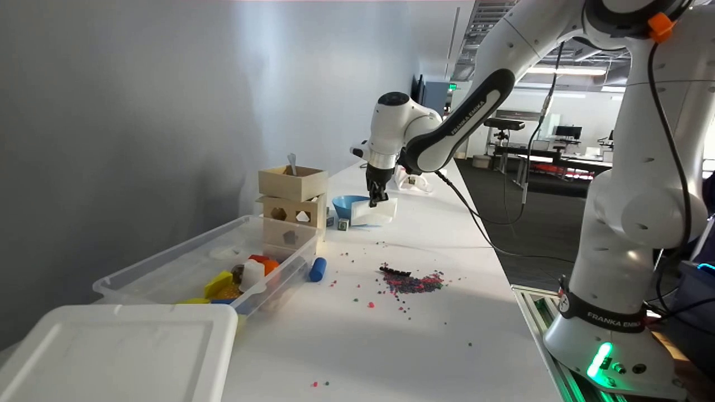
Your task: Use the white napkin to wipe the cereal on the counter to the left.
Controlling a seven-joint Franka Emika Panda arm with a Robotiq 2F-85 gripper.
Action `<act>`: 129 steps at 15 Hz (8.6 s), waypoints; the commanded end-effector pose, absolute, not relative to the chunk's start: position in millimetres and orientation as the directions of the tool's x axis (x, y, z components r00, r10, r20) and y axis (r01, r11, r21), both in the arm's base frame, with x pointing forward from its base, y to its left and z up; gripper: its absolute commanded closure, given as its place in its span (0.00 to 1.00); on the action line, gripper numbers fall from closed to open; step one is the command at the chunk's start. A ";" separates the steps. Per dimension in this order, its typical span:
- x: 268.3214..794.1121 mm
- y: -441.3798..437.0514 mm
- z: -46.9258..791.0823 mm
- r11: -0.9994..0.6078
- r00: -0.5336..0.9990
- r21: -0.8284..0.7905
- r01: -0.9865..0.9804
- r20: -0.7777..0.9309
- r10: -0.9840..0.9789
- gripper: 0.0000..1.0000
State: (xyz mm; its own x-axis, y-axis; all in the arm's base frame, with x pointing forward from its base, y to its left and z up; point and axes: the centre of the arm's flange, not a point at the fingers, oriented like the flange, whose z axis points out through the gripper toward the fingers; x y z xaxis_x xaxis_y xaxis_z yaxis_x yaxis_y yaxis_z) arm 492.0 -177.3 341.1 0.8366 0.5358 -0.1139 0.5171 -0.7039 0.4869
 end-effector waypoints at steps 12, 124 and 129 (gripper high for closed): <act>495.6 -193.1 317.4 -0.612 0.832 0.645 0.458 -0.068 0.551 1.00; 386.7 42.6 456.5 0.107 -0.108 0.026 0.994 0.380 0.919 0.98; 403.6 40.3 446.6 0.165 -0.179 0.068 0.984 0.368 0.913 1.00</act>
